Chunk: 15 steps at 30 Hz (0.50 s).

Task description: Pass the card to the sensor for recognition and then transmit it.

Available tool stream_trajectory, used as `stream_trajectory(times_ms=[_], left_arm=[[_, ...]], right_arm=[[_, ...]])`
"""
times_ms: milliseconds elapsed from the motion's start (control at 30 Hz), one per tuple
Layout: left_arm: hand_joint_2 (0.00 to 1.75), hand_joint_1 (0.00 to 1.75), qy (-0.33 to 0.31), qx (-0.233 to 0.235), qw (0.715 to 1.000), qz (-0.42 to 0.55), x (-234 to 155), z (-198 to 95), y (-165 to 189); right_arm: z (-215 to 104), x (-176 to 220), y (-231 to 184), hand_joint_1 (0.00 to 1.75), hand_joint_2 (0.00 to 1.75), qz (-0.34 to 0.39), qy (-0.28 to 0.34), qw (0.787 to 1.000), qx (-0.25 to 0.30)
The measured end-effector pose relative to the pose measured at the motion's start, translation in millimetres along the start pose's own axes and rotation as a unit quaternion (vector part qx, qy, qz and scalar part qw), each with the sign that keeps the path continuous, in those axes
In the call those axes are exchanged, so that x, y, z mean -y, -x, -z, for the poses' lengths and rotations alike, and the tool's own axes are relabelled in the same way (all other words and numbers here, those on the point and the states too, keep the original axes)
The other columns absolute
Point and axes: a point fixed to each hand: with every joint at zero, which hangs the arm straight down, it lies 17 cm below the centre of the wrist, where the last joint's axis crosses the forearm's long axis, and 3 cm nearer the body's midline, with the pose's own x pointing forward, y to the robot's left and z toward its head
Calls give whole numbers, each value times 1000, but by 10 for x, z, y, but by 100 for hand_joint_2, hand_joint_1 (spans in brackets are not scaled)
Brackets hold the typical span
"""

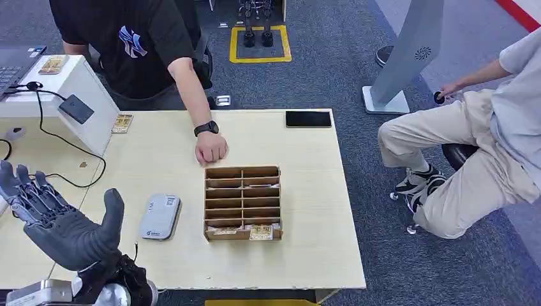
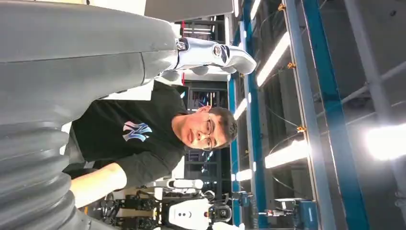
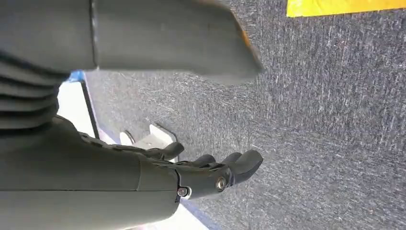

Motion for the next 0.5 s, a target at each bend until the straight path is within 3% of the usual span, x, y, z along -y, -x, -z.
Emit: stream_trajectory(times_ms=[33,100,133,167,200,500], left_arm=[[175,0,0,0,1000,0,0,0,0],[175,0,-1,-1,1000,-1,-3,0,3],[0,0,-1,-1,1000,-1,-3,-1,4],[0,0,-1,-2,1000,-1,-5,-2,6],[175,0,-2,-3,1000,-2,-8,-3,10],[175,0,-6,-12,1000,-6,-32,-25,37]], right_arm=[[0,2,0,0,175,0,0,1000,0],[2,6,0,0,175,0,1,1000,0],[2,6,0,0,175,0,1,1000,0],[2,6,0,0,175,-1,1,1000,0],[2,6,0,0,175,-1,1,1000,0],[2,1,5,0,175,-1,-1,1000,0]])
